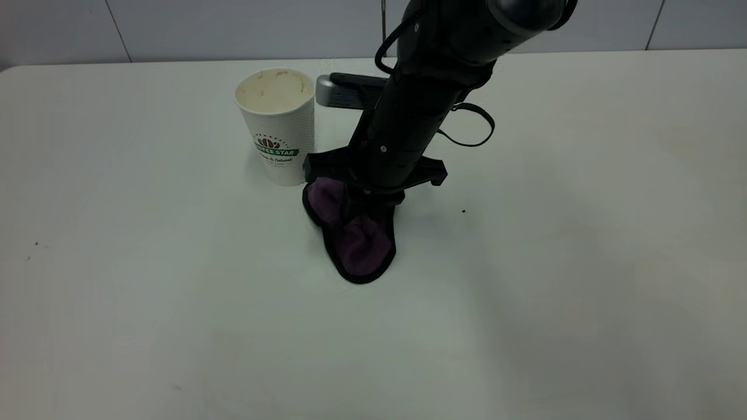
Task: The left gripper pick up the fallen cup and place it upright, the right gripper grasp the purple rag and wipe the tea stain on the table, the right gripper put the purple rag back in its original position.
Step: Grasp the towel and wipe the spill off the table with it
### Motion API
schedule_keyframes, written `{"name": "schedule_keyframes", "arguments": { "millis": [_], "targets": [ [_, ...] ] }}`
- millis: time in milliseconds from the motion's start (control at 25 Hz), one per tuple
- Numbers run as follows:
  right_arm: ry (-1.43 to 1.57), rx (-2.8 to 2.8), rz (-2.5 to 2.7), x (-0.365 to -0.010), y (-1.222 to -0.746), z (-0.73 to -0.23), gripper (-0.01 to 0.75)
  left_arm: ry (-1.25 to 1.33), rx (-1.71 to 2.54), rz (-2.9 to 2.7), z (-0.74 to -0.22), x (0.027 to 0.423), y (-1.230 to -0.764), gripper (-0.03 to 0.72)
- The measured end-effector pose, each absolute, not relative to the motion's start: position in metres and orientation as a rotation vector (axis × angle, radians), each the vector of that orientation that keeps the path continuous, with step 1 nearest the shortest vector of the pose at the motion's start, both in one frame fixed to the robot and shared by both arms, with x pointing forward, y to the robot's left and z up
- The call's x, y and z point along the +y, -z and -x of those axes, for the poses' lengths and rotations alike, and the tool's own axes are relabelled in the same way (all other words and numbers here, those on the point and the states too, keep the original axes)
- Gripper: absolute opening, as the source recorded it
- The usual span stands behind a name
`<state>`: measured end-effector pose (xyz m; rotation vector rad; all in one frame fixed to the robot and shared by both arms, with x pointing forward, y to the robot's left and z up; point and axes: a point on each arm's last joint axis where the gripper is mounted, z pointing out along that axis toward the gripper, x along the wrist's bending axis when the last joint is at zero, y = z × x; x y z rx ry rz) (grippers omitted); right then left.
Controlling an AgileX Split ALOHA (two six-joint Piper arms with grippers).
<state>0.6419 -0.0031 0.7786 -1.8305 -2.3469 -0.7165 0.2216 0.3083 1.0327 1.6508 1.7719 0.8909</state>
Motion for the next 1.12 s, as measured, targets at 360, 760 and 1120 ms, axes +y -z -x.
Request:
{"name": "schedule_keyframes", "arguments": {
  "millis": [360,760,1120],
  "targets": [
    [0.786,-2.36,1.867,-0.003,-0.764,-0.645,0.12,-0.891,1.772,-1.651,-0.222,0.308,-1.033,0.545],
    [0.917,-2.379,1.97,-0.03,-0.76,-0.674,0.127,-0.891,1.772,-1.651,-0.222,0.308,-1.033,0.545],
    [0.786,-2.287,2.088,-0.092,-0.76,-0.7,0.127,-0.891,1.772,-1.651,-0.222,0.308,-1.033,0.545]
  ]
}}
